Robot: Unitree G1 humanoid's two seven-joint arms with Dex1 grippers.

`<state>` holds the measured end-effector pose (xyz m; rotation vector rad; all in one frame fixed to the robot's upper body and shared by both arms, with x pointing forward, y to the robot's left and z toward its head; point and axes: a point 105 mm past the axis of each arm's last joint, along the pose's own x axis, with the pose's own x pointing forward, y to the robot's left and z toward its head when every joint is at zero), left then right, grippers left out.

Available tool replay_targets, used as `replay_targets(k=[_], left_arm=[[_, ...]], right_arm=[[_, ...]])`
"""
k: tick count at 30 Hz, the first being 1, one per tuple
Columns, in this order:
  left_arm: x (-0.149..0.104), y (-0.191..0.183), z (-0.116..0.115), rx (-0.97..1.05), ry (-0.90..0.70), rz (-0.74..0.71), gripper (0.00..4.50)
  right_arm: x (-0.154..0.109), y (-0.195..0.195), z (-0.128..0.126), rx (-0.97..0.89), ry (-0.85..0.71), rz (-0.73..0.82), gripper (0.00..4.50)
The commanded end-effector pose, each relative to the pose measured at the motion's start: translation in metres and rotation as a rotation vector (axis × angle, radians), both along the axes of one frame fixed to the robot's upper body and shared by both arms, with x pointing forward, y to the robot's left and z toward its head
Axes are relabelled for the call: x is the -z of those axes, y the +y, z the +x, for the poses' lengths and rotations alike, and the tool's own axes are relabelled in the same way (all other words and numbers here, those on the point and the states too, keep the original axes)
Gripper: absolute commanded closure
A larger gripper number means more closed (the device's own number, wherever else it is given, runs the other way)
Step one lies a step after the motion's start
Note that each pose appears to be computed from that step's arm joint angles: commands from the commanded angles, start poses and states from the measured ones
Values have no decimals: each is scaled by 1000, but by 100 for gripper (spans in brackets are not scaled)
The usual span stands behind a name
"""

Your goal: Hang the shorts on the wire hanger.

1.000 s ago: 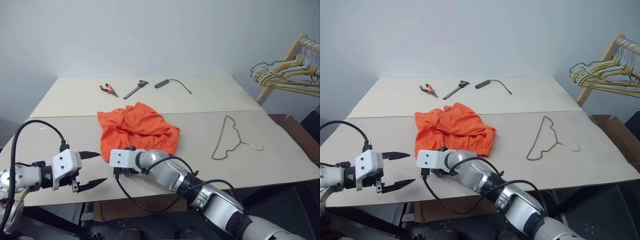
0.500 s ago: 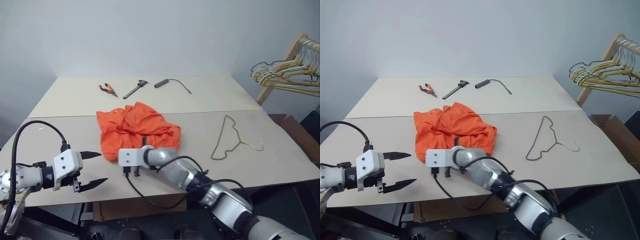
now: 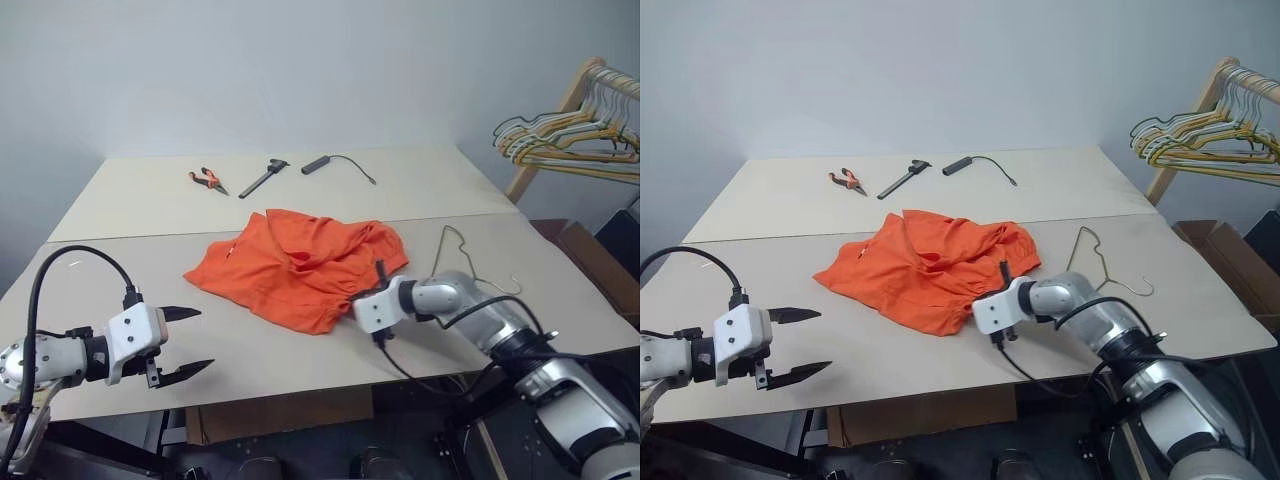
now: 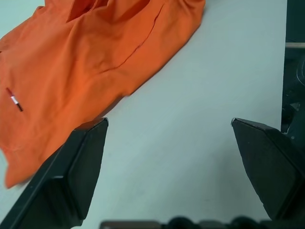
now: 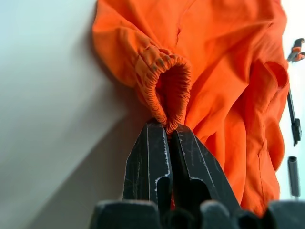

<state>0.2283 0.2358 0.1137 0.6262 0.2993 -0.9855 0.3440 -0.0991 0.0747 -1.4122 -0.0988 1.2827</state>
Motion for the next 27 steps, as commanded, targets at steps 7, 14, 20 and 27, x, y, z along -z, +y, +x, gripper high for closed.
replay_targets(k=[7, 14, 20, 27], left_arm=[[-9, -3, 2, 17, -28, 7, 0], [-6, -2, 0, 18, -23, 10, 0], [-3, -1, 1, 13, -22, 7, 0], [0, -2, 6, 15, -30, 13, 0]], right_arm=[[-2, -21, -2, -56, 13, -92, 184], [-24, -26, -23, 15, 110, -100, 3], [-40, 1, -40, 118, 121, -55, 3], [-28, 20, -34, 174, 27, -136, 3]])
